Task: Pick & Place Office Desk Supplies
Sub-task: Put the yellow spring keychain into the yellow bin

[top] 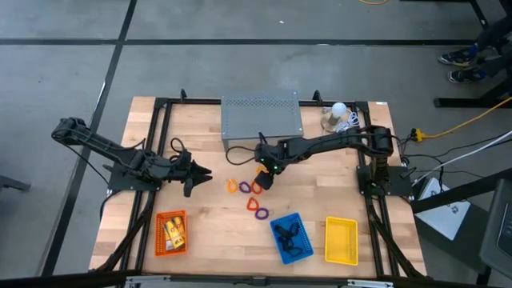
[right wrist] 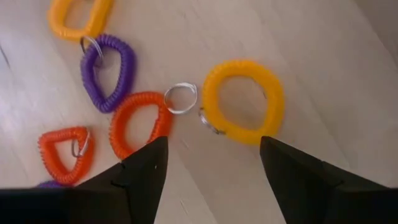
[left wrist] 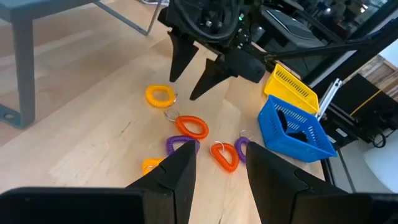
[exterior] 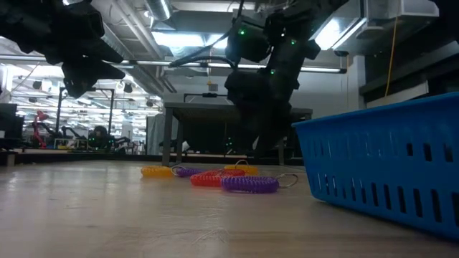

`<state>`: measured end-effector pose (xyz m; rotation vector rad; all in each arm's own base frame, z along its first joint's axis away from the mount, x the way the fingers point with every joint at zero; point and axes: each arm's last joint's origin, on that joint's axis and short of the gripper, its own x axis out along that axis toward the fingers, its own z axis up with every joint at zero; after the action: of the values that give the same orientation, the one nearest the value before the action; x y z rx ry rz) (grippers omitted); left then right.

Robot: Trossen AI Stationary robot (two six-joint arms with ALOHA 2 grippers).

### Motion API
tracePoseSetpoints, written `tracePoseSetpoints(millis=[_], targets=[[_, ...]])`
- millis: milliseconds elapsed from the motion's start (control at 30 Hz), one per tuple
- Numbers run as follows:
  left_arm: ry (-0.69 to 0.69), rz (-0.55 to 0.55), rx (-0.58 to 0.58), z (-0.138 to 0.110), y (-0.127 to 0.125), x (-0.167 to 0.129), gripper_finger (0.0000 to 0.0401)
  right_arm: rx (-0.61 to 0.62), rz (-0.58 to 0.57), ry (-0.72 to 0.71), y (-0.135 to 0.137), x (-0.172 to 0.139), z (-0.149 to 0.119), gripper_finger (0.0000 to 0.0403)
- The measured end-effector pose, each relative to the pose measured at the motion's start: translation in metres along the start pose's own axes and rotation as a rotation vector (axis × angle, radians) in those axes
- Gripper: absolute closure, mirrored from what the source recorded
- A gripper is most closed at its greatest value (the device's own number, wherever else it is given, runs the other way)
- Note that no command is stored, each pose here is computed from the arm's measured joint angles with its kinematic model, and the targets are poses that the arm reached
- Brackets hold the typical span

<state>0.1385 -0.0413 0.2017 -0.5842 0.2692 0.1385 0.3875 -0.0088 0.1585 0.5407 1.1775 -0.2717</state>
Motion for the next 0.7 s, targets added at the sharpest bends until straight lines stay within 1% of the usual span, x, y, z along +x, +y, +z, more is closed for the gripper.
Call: tracePoseSetpoints(millis=[333,533,633,700], targets=[[-0.009,0.012,0.008,0.0,0.0,0.0,0.0267,0.002,0.009,0.009,-0.001,0.016,0.001,0.0148],[-0.012,0.018,0.01,0.0,0.001,0.0,0.0267,0.008,0.02,0.01,-0.001,0.018,0.001,0.0148],[-0.011,0.021,0.013,0.0,0.001,0.0,0.0267,0.03,0.017,0.008,-0.001,0.018,0.001,0.0155],[-0.01,0.023,0.014,0.0,0.001,0.0,0.0267,0.048,0.005,0.002,-0.001,0.019,0.001,0.0168]])
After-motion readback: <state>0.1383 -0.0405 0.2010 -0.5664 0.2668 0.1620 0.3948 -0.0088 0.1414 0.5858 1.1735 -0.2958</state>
